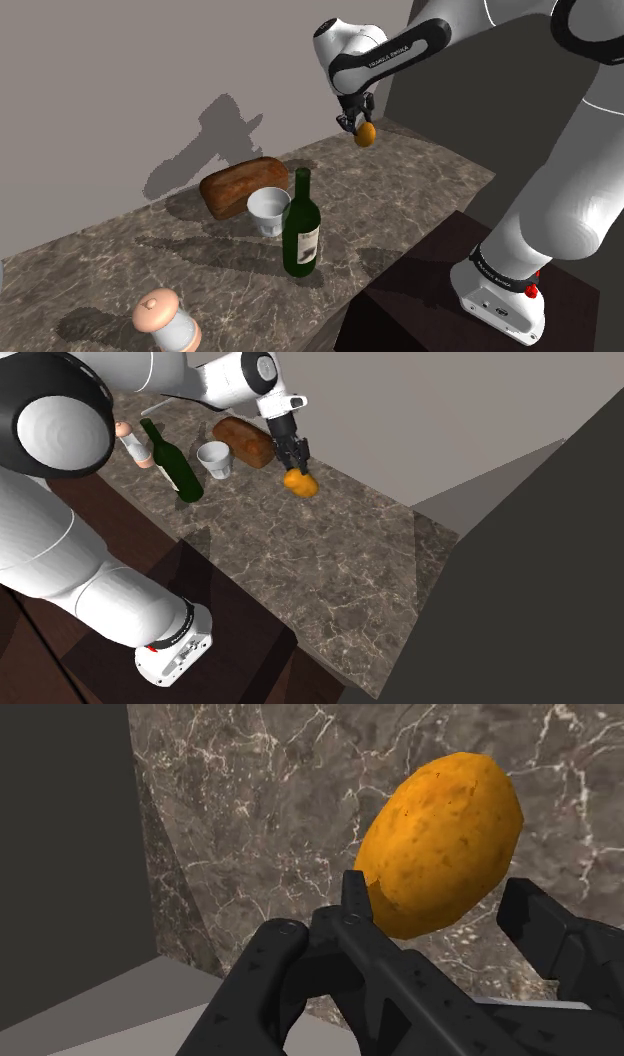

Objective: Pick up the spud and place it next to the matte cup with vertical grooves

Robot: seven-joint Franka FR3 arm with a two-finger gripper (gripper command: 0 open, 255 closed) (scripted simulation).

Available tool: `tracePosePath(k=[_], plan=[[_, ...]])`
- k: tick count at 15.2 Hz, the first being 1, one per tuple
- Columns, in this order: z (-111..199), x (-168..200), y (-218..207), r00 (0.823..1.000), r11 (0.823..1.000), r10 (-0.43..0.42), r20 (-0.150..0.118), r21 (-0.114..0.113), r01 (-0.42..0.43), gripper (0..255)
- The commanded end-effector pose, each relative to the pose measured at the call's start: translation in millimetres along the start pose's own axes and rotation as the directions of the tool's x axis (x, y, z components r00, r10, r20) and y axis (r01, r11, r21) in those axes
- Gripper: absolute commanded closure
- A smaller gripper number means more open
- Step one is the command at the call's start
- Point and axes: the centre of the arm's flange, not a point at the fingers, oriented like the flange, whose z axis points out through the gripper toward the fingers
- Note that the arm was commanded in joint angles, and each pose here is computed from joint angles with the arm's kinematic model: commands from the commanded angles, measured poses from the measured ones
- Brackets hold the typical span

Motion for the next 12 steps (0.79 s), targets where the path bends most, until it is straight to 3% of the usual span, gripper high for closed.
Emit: tracePosePath(k=[1, 12], plan=[[-6, -20, -18, 1.000, 1.000, 0.001, 0.001, -0.001, -0.001, 255], [-48, -114, -120, 1.000, 1.000, 0.001, 0.001, -0.001, -0.001, 255]])
